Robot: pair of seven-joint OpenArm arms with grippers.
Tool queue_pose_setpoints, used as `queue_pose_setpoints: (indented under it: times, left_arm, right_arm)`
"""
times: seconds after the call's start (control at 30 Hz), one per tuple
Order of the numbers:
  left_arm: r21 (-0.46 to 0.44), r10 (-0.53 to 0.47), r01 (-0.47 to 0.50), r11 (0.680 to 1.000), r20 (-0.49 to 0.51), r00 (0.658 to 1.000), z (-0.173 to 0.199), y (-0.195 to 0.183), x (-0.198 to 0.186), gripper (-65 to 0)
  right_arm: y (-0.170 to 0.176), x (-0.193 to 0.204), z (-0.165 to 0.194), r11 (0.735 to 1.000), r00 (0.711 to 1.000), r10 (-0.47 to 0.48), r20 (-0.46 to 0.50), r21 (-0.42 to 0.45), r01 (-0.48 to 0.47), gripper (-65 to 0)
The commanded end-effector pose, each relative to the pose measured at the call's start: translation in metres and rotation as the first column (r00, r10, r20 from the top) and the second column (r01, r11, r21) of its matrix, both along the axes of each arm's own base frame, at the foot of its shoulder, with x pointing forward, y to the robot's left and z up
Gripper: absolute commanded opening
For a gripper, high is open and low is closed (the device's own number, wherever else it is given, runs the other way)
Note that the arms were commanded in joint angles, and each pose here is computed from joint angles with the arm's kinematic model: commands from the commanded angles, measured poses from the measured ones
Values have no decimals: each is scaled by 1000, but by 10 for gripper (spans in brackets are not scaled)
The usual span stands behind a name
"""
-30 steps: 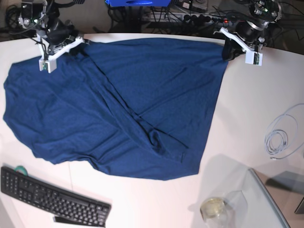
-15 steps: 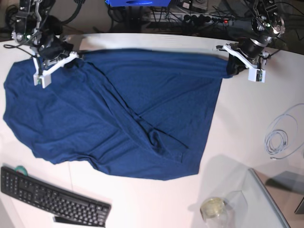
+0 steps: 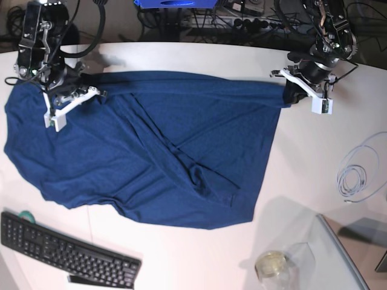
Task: Layout the t-shirt on the table in an organized manner, then fold the t-shirt properly
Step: 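Lift and pull the shirt edge with both grippers, spreading it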
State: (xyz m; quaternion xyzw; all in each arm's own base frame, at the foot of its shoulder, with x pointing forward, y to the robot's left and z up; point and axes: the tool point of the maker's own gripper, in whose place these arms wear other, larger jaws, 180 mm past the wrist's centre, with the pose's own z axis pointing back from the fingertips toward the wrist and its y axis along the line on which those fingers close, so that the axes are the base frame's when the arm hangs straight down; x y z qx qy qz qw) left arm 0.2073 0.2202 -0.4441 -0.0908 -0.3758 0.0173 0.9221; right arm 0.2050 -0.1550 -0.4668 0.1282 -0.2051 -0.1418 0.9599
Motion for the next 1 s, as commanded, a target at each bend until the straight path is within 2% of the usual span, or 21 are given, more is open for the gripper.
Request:
queue_pose_setpoints:
  times: [0.0,0.07,0.23,0.27,0.37,0.47,0.6,0.67,0.73,0.83,0.87,0.97]
  left_arm:
    - [6,0,0,1000,45,999,11,4,9,-650]
    - [4,1,-1,1000,58,998,13,4,16,-650]
    - [5,95,-95,995,35,995,3,18,24,-650]
    - [7,110,-111,994,37,993,3,21,26,-650]
    - [8,129,-129,992,42,991,4,24,31,-650]
    - [12,130,-131,991,48,990,6,25,32,-637]
    - [14,132,-133,991,49,990,7,27,32,-309]
    - [7,142,-142,990,53,989,7,27,31,-188]
    - [6,143,-143,990,58,988,9,28,32,-110]
    - [23,175,-178,984,95,980,22,41,33,-38]
    - [31,197,-201,979,114,974,29,48,32,-25]
    - [60,237,-248,967,149,960,45,65,20,-10]
  right_arm:
    - [-3,9,7,1000,999,1,33,-5,-1,-635]
    - [-2,15,8,1000,999,1,41,-3,-1,-581]
    - [-3,24,14,1000,998,4,62,-8,-4,-309]
    - [-10,26,17,1000,997,7,74,-26,-5,-276]
    - [-28,26,29,997,995,11,102,-74,-4,-276]
    - [-67,19,39,988,987,-97,127,-109,111,-275]
    - [-123,3,47,949,956,-253,147,-153,275,-237]
    - [-150,-9,50,921,933,-325,151,-172,349,-218]
    - [-167,-18,48,899,915,-377,146,-178,399,-216]
    - [-189,-29,46,861,879,-444,173,-188,472,-216]
    - [-194,-31,45,857,876,-444,189,-194,477,-216]
    - [-196,-39,40,872,891,-405,208,-204,444,-222]
